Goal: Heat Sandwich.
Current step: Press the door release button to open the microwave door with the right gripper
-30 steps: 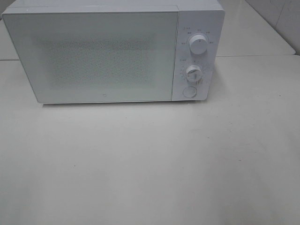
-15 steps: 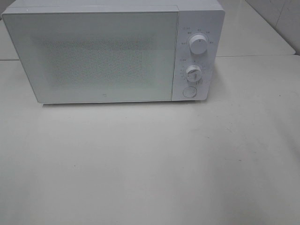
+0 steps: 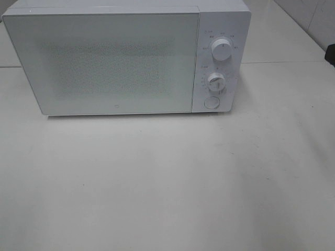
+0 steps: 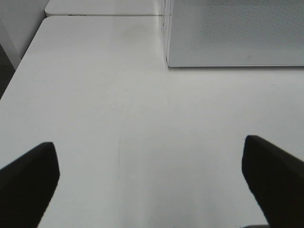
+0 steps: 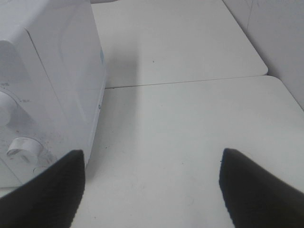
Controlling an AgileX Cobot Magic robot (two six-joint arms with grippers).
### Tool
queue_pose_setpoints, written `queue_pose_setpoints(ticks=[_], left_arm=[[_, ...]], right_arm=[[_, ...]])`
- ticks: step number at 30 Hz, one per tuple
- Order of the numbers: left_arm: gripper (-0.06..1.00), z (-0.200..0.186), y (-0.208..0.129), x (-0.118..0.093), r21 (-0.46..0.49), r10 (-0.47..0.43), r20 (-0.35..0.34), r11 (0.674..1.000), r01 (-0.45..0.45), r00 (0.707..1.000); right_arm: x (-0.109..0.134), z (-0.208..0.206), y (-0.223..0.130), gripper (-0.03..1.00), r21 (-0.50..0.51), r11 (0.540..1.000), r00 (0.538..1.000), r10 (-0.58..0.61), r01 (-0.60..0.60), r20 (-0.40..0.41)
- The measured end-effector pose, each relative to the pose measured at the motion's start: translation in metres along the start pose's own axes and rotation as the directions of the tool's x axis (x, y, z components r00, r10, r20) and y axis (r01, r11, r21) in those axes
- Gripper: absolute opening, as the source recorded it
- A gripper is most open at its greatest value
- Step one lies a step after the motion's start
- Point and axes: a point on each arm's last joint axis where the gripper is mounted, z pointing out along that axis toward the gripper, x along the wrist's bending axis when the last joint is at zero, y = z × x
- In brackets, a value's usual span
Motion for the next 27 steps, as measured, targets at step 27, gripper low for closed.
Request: queue_pose_setpoints(ticks=[27], left_arm=[[0.99, 0.0, 0.0, 0.0, 0.0, 0.0, 0.0, 1.0, 0.0, 1.0]], right_arm=[[0.066, 0.045, -0.072, 0.75, -0.066, 0.983, 0.981, -0.175, 0.169, -0.082]])
